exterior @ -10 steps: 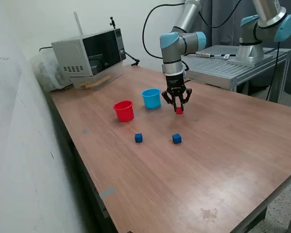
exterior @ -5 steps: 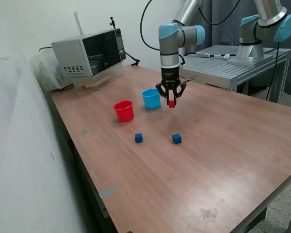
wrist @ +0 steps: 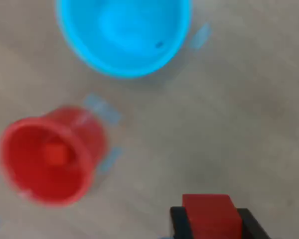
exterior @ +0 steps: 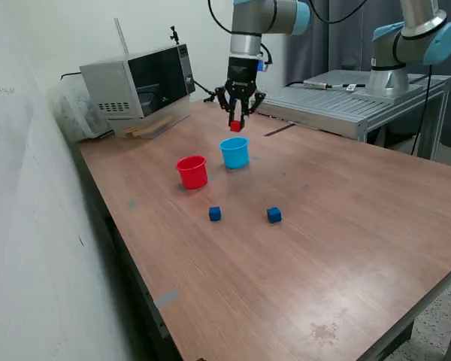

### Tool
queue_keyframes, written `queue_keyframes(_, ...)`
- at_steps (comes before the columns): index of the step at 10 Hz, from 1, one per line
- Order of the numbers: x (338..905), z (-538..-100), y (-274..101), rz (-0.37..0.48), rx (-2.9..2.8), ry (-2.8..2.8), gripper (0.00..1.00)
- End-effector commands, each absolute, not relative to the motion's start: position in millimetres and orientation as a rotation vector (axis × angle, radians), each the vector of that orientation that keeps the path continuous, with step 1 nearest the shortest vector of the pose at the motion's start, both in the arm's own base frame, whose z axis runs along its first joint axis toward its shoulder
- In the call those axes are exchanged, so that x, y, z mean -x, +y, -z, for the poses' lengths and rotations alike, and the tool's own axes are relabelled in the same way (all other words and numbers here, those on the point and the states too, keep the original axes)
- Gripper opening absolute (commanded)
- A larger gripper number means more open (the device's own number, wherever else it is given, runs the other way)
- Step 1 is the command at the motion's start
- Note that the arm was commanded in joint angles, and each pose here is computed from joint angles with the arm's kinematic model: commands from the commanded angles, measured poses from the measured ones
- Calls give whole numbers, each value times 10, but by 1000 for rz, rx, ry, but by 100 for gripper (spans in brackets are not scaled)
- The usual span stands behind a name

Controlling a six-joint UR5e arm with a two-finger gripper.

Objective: Place red objects in the red bin, and blue objects in the blue bin.

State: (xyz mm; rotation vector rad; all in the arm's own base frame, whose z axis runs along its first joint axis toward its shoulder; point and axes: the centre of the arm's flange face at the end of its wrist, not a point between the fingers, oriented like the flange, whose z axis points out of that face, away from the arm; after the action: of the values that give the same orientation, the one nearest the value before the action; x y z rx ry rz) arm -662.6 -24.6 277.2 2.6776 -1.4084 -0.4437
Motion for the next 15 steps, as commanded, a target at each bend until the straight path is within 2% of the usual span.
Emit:
queue_keyframes(1, 6963, -3694, 185, 447, -2589, -1559, 0)
queue_keyframes(6, 7648, -3332, 435, 423, -2571, -1606, 0)
queue_keyframes(8, 7840, -3149, 413, 289, -2596, -1636, 0)
queue_keyframes(11, 8039, -2886, 464, 257, -2603, -1656, 0)
queue_keyframes(15, 8139, -2368, 553, 159, -2626, -1681, 0)
